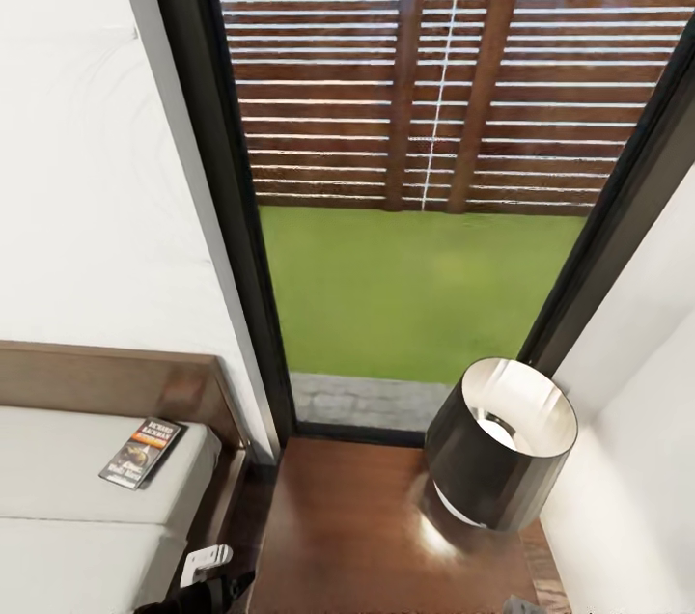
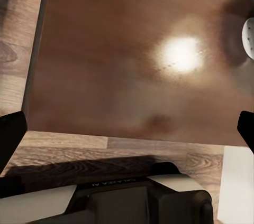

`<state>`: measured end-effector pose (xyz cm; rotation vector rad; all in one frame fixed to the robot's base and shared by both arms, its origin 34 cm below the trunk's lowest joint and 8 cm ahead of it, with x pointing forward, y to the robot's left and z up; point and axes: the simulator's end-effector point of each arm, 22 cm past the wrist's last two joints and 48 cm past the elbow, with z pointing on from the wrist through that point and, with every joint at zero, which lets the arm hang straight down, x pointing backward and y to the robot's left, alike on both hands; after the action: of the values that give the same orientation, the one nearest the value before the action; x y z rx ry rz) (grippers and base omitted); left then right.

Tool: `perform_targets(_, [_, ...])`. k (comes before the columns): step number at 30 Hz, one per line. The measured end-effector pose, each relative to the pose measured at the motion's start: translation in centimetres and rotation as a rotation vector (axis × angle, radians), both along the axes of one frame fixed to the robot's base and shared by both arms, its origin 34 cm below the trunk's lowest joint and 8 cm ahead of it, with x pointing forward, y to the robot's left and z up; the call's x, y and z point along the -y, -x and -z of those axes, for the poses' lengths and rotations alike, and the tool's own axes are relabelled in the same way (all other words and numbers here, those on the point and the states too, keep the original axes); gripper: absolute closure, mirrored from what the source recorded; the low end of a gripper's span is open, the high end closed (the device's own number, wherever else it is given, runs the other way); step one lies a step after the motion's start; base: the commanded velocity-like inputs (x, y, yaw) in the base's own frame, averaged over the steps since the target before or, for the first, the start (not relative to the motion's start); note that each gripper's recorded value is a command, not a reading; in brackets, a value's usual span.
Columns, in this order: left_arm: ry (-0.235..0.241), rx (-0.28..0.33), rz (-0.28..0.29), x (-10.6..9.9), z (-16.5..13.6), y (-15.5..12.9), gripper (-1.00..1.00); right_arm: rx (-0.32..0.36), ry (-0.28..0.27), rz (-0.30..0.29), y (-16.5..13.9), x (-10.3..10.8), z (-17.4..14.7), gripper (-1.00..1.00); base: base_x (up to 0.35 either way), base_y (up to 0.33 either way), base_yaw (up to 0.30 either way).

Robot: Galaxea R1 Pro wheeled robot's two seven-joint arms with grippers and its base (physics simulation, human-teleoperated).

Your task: In the bedroom, move the book from the bed onto either nightstand, and place the two sandals side by side next to the bed.

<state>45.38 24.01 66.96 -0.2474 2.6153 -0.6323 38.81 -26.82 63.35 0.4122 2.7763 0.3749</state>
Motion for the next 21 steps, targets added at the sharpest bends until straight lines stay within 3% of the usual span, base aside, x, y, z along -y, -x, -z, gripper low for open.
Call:
perform_targets(7, [0.002,-0.015,-0.002,-0.4,0.3,0.4,-1.00,-0.011,0.000,0.000,0.4,0.0,0.3,-1.00,0.000,0.000,0.000])
perform_targets(11, [0.022,-0.076,-0.004,-1.8,0.4,1.0,-1.00,-0.017,0.000,0.001,0.6,0.0,0.5,-1.00,0.000,0.000,0.000])
perform_targets(12, [0.021,-0.120,-0.017,-4.0,0.0,0.3,-1.00,-0.018,0.000,0.001,0.7,0.0,0.5,-1.00,0.000,0.000,0.000])
perform_targets(15, [-0.036,-0.132,-0.061,-9.6,-2.6,-4.2,-1.00,-0.023,0.000,0.001,0.8,0.0,0.6,-1.00,0.000,0.000,0.000])
perform_targets(18, [-0.081,-0.101,-0.132,-14.2,-7.2,-9.2,-1.00,-0.028,0.000,0.001,1.0,0.0,0.8,-1.00,0.000,0.000,0.000])
perform_targets(21, [-0.117,-0.034,-0.192,-17.6,-12.9,-13.6,-1.00,-0.032,0.000,0.000,1.2,0.0,0.9,-1.00,0.000,0.000,0.000])
